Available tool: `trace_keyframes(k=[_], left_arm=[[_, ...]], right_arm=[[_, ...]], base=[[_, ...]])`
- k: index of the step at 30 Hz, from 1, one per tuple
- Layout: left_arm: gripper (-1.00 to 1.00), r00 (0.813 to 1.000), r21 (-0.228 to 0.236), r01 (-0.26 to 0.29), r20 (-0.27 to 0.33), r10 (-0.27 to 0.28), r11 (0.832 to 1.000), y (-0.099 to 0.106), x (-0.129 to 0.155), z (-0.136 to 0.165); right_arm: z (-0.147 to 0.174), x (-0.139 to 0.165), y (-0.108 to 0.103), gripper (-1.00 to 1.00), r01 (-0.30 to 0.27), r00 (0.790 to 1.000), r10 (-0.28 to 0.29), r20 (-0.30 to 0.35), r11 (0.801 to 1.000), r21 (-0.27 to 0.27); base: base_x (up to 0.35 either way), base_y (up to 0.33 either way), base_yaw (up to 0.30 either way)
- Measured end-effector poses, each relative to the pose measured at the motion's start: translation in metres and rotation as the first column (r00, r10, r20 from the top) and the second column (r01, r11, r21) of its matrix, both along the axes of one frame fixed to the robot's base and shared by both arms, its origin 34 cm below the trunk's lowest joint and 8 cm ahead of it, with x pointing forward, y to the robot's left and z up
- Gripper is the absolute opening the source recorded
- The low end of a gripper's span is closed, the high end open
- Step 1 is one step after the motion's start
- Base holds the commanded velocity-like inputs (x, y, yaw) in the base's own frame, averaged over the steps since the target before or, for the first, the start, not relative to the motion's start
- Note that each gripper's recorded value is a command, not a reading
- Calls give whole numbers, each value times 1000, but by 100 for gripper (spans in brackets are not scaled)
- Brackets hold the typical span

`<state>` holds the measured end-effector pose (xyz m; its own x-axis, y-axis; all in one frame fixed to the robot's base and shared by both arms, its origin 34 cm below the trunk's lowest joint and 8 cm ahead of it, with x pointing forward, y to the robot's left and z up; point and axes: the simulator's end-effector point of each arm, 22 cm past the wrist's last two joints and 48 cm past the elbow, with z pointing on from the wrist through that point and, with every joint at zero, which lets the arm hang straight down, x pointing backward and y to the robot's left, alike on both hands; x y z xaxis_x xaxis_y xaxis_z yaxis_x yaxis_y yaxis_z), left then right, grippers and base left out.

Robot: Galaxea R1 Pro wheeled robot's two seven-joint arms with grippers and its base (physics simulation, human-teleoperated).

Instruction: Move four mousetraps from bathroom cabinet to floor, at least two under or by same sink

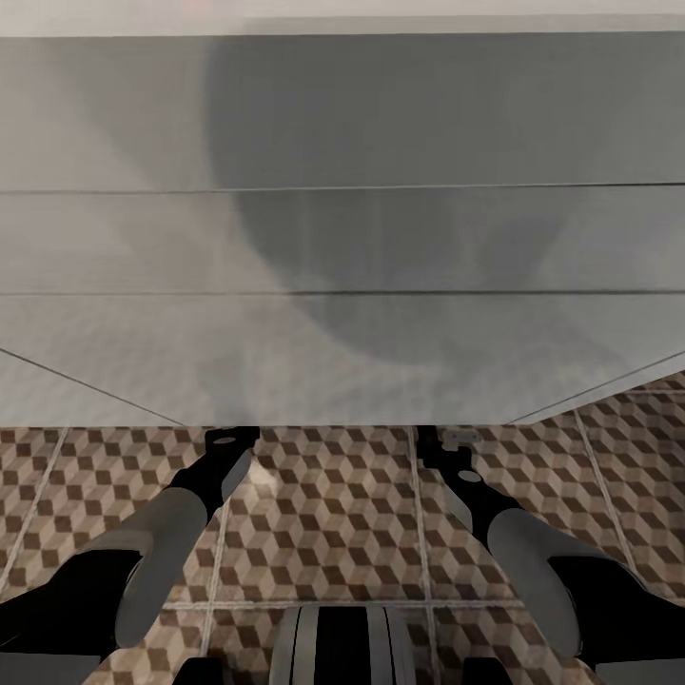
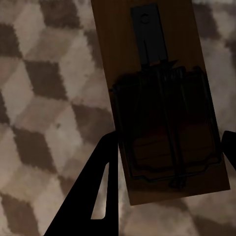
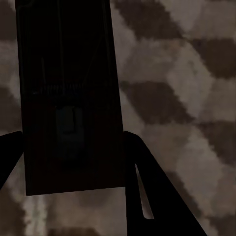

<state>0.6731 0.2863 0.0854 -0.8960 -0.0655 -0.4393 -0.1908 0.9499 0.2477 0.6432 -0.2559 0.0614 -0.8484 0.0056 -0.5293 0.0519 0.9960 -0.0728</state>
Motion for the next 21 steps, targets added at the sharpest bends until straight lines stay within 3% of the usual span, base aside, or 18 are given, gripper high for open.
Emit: trace_keyframes(k=[21], left_arm=[[-100, 1000, -2, 2, -15, -2, 1000, -1, -6, -4]], right_arm=[[-1, -2, 0, -100, 5, 1000, -5, -10, 1000, 1]], base=[[0, 0, 0]])
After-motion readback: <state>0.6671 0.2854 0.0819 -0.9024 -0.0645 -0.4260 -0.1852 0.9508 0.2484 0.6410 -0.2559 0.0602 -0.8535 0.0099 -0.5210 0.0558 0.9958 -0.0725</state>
